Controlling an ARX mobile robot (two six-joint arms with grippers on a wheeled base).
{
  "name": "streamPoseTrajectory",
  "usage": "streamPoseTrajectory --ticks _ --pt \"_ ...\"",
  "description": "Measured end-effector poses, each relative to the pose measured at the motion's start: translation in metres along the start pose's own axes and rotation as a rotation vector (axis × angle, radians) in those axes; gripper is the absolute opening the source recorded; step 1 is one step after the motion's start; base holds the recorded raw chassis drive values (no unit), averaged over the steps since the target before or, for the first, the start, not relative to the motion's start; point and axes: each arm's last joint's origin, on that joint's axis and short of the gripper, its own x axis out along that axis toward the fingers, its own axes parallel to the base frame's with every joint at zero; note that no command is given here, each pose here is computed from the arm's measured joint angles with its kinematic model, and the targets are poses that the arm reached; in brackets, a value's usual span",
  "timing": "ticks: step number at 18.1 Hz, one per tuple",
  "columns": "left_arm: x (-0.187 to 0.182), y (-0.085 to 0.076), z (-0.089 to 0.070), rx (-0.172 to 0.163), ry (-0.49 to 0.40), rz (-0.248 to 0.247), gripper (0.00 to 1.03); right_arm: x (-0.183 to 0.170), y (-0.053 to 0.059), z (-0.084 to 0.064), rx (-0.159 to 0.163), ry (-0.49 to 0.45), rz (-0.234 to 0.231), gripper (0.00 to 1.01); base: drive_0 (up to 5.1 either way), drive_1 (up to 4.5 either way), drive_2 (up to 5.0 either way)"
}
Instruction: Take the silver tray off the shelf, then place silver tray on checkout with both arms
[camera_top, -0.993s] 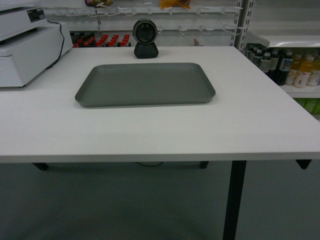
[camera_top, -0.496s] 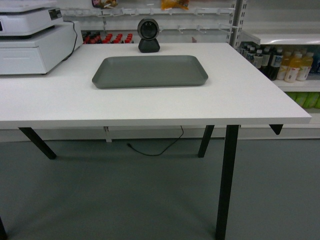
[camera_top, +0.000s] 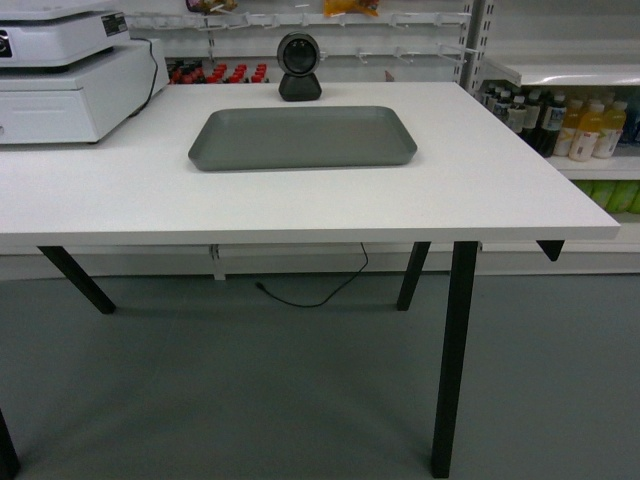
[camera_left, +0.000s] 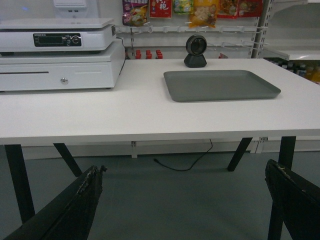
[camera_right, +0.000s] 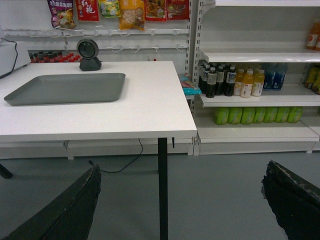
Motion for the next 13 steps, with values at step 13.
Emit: streamPoseTrajectory --ticks 13 --pt "0.0000 0.0000 0.0000 0.003 0.000 0.000 0.98 0.0000 0.0000 0.0000 -0.002 0.000 0.000 0.98 0.0 0.00 0.0"
